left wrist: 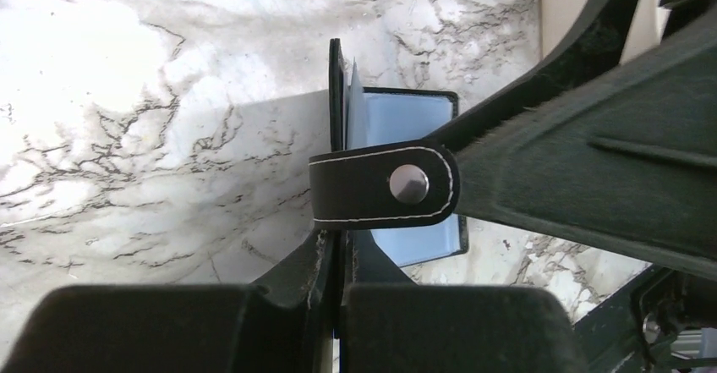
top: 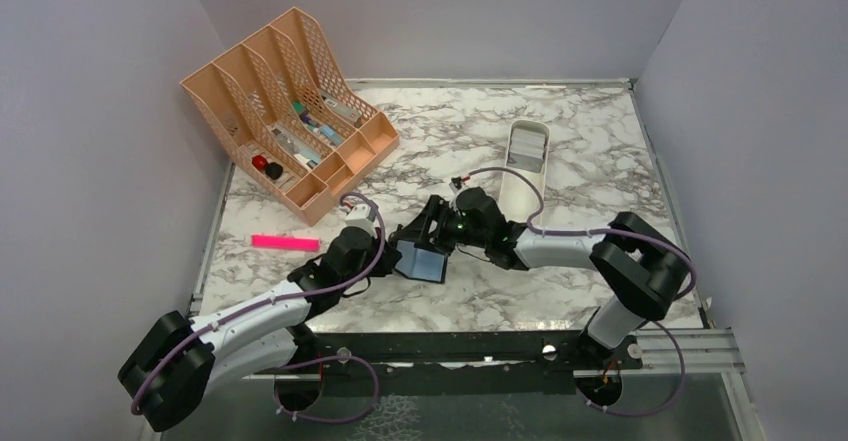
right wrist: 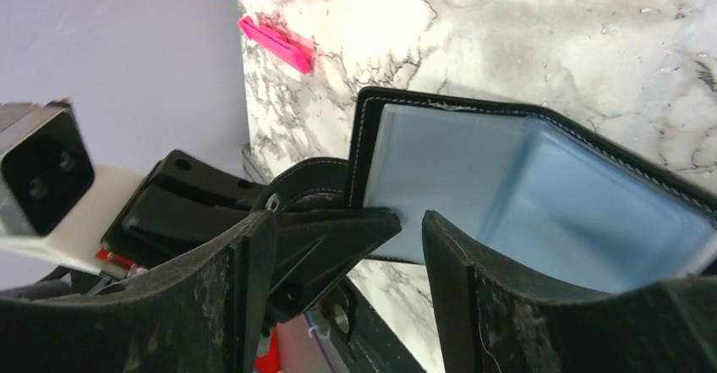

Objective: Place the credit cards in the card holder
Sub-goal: Turn over the card slot in the card holder.

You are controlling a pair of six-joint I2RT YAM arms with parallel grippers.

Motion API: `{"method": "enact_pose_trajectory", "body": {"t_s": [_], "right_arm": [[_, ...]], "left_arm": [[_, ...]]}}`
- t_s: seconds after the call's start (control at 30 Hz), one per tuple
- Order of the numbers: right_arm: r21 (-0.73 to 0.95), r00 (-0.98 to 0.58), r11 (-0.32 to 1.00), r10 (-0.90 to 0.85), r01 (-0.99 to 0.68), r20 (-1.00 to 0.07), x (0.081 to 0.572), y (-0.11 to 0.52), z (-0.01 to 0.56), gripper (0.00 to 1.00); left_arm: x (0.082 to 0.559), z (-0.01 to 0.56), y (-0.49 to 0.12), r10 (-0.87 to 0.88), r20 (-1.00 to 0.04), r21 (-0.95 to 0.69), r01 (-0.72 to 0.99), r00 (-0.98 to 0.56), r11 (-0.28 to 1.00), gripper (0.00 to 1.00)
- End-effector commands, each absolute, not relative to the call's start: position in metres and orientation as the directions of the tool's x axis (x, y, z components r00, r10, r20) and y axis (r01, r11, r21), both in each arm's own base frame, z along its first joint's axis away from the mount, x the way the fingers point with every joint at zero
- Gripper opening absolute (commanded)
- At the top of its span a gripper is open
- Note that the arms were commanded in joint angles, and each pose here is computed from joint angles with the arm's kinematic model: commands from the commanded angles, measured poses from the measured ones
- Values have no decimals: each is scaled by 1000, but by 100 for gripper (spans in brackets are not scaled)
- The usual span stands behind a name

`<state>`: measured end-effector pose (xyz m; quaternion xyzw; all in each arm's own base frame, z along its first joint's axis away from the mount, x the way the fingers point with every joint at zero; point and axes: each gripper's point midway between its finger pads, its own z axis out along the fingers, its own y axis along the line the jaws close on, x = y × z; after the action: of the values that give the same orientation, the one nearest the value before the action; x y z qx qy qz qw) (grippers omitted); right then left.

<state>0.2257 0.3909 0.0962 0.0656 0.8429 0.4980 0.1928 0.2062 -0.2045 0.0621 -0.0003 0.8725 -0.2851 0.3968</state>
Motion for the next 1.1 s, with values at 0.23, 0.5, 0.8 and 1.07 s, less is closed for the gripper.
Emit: {"method": "enact_pose_trajectory", "body": {"t_s": [0.23, 0.5, 0.8, 1.07], "right_arm": [[627, -821, 691, 84, -360, -565, 214, 339, 125, 71], [540, -822, 773, 42, -333, -567, 201, 302, 101, 46], [544, -873, 774, -22, -323, -487, 191, 311, 65, 39], [543, -892, 779, -46, -314, -450, 192, 322, 45, 37]], "left_arm": [[202, 102, -239, -456, -554, -764, 208, -696, 611, 0], [196, 75, -248, -495, -446, -805, 93, -746, 586, 0], [181, 50, -248, -437, -430, -771, 69, -790, 633, 23], [188, 49, -225, -426, -502, -676, 33, -752, 737, 34]]}}
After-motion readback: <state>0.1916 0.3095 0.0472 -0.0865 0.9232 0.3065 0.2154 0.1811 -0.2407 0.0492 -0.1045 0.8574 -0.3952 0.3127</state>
